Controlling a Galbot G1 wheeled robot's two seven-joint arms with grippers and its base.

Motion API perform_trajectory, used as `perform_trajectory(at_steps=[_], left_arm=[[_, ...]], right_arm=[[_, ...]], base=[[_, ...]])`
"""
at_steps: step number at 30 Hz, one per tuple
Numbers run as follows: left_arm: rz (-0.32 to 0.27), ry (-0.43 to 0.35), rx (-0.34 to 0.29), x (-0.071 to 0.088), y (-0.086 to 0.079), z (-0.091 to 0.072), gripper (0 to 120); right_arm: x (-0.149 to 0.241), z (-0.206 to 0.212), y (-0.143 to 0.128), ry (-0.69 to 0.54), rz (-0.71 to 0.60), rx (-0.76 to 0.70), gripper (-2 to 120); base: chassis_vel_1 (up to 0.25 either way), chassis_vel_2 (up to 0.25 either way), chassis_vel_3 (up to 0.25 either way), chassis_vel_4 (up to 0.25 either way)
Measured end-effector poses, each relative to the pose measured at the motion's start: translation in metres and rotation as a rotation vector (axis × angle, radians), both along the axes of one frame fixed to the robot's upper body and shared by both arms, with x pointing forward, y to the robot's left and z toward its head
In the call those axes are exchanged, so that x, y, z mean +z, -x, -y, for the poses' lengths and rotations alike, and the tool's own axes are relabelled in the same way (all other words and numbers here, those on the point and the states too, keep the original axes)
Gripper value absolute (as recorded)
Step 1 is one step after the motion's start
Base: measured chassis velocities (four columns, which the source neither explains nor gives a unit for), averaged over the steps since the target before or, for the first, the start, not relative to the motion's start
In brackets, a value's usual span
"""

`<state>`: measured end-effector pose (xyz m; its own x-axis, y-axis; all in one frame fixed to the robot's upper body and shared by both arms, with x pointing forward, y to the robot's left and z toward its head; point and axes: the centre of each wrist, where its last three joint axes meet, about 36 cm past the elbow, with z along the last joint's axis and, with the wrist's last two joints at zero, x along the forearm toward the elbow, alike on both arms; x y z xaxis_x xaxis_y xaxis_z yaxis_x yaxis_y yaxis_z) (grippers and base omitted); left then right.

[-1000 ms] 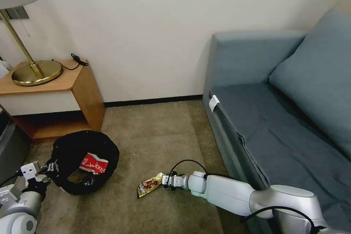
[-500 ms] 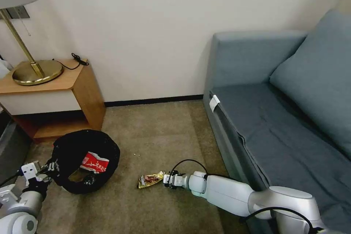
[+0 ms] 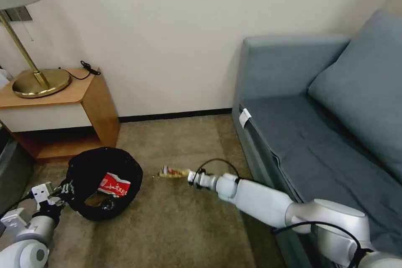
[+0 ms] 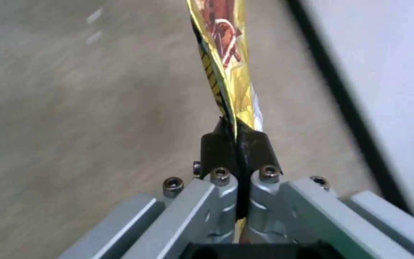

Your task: Pick up the trash bin, then pick up the garbage on the floor and place it into the trash bin.

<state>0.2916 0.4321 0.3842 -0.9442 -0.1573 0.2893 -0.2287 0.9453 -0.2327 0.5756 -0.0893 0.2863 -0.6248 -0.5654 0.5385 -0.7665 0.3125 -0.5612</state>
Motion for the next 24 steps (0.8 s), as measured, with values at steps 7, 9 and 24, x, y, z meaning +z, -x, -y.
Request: perform_trajectory(at_steps=[7, 9, 24], left_arm=[[-0.006, 0.023, -0.021, -0.002, -0.005, 0.008, 5], [-0.007, 0.026, -0.024, -0.002, -0.005, 0.009, 5], [0.006, 0.123, -0.095, 0.014, -0.027, 0.045, 5]], right_arm=[[0.074, -0.002, -0.028, -0.116, 0.117, -0.028, 0], [0.079, -0.003, -0.028, -0.127, 0.123, -0.027, 0], [0.174, -0.036, 0.041, -0.307, 0.077, 0.165, 0]], base=[[0.0, 0.0, 0.0, 0.0], [0.0, 0.0, 0.0, 0.0], [0.0, 0.0, 0.0, 0.0]])
